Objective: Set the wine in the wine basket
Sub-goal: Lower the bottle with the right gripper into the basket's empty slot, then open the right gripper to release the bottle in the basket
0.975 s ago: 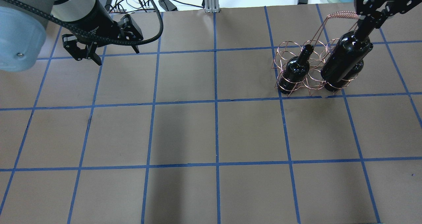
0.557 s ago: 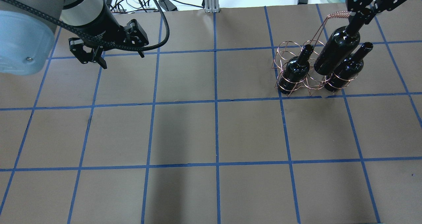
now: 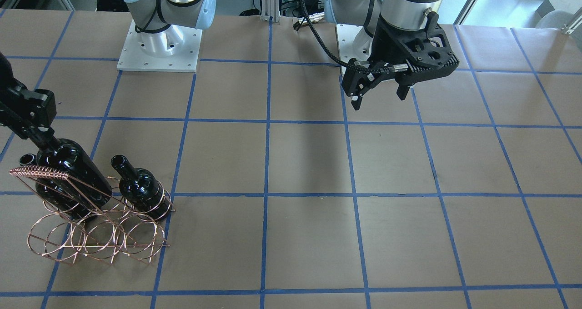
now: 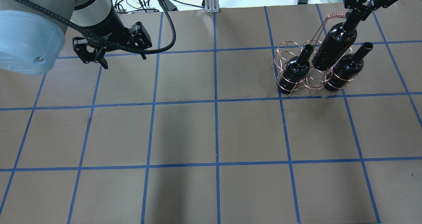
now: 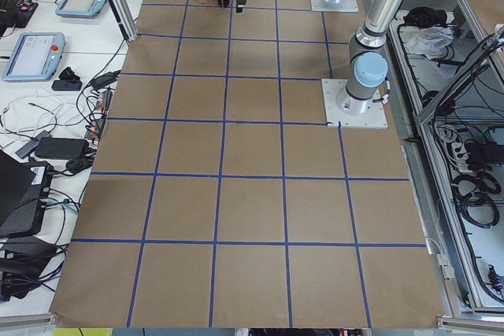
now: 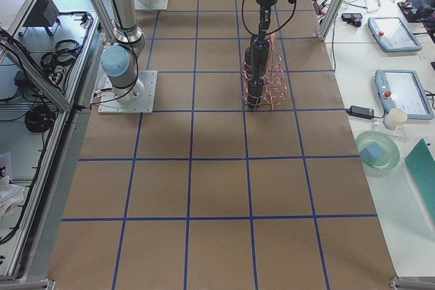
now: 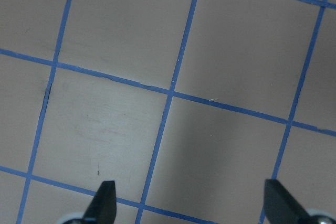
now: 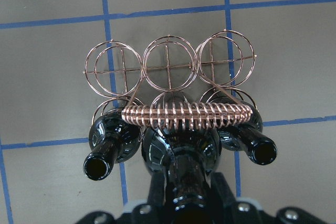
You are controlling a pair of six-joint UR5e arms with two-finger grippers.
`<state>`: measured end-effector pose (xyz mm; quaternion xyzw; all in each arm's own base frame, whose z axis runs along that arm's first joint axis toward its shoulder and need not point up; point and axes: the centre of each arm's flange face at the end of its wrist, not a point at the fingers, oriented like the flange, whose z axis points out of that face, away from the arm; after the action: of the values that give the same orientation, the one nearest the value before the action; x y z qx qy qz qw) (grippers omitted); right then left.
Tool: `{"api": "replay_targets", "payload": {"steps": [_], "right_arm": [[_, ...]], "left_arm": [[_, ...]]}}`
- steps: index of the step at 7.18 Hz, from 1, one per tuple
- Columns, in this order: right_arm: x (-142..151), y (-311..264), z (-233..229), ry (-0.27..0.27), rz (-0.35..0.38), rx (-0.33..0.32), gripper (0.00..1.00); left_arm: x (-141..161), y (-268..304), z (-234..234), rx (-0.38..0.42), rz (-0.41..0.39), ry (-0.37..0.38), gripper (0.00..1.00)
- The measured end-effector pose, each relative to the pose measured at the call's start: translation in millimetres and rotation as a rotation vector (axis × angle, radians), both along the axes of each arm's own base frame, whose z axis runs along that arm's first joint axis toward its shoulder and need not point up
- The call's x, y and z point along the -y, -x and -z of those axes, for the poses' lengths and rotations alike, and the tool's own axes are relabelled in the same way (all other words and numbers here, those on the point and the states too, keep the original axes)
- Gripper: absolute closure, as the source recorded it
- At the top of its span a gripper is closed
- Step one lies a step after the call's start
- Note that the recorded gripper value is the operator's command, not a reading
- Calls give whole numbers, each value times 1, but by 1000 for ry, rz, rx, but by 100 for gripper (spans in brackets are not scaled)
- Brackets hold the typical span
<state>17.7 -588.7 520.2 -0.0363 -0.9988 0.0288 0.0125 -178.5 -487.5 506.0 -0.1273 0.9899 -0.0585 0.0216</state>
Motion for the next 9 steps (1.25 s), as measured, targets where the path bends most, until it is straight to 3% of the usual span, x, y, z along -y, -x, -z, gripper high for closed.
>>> {"api": "replay_targets", "payload": {"steps": [4, 9], "right_arm": [[3, 1, 25, -46, 3, 5, 100], [19, 3, 81, -81, -5, 12, 100]], "left_arm": [[11, -35, -26, 2, 101, 18, 0], [12, -49, -30, -8, 134, 18, 0]]}}
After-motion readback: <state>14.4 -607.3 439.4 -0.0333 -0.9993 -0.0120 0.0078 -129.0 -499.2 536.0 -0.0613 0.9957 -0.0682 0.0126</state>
